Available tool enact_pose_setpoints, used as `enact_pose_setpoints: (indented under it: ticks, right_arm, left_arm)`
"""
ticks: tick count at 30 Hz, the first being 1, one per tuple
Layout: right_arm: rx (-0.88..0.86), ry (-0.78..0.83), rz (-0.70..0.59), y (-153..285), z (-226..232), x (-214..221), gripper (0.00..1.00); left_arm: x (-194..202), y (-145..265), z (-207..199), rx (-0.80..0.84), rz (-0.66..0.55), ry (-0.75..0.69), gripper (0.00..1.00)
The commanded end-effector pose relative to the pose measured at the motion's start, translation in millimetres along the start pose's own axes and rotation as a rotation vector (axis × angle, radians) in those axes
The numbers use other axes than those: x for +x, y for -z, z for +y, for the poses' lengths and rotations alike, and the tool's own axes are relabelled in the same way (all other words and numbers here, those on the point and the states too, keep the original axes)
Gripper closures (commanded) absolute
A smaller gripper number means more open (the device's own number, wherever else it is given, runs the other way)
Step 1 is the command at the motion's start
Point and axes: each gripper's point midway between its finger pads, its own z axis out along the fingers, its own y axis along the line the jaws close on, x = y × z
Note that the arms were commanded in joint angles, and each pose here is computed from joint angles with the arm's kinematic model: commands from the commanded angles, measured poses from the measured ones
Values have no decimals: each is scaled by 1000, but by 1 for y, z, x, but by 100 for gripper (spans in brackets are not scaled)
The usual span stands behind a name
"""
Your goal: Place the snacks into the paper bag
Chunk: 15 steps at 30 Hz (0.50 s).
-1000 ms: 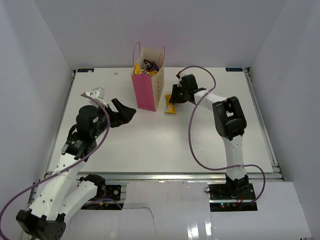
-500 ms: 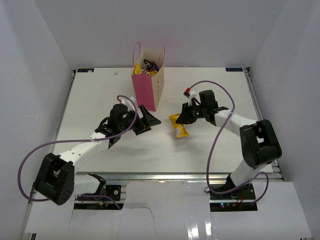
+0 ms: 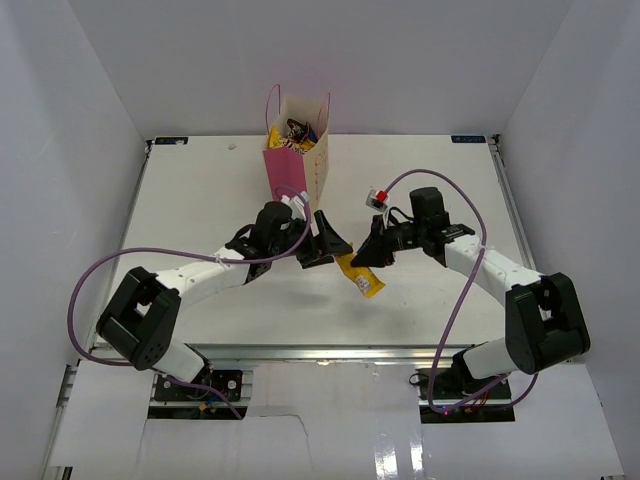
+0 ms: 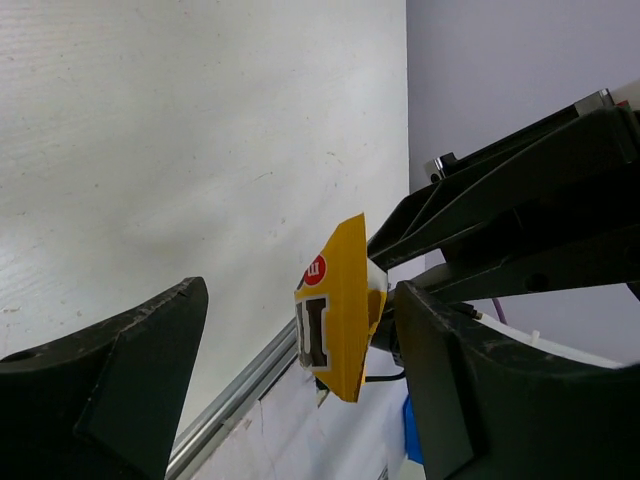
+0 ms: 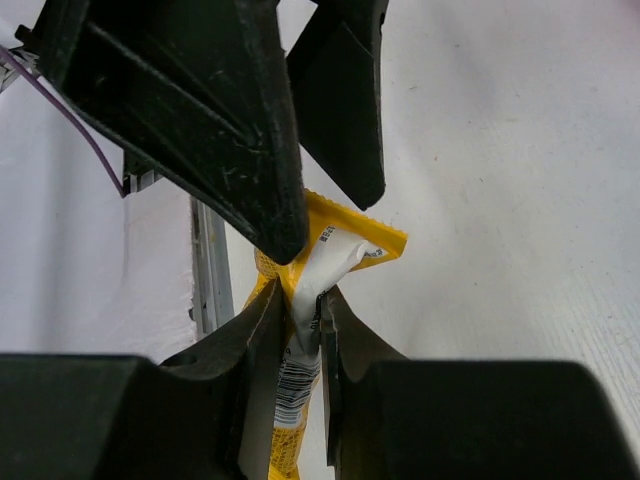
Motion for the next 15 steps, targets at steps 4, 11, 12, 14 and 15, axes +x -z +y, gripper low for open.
enact_pose_setpoints:
  ticks: [4,11,12,14,15]
  right_arm:
    - [-83,56,-23,4,20,-10,92]
    - [-72,59,-24,3,16,-13,91]
    - [-72,63,-26,3,16,-15,91]
    - [-67,66,-26,2,14,-16,91]
    - [-65,65,-25,2,14,-15,91]
  left_arm:
    - [-2,1,-24,71,-3,-24,26]
    - [8,1,-30,113,44,-15,45]
    - [10,1,-30,117,50,-12,48]
    - [14,-1,-32,130,76,-11,57]
    - [15,-1,-34,137,82,-10,59]
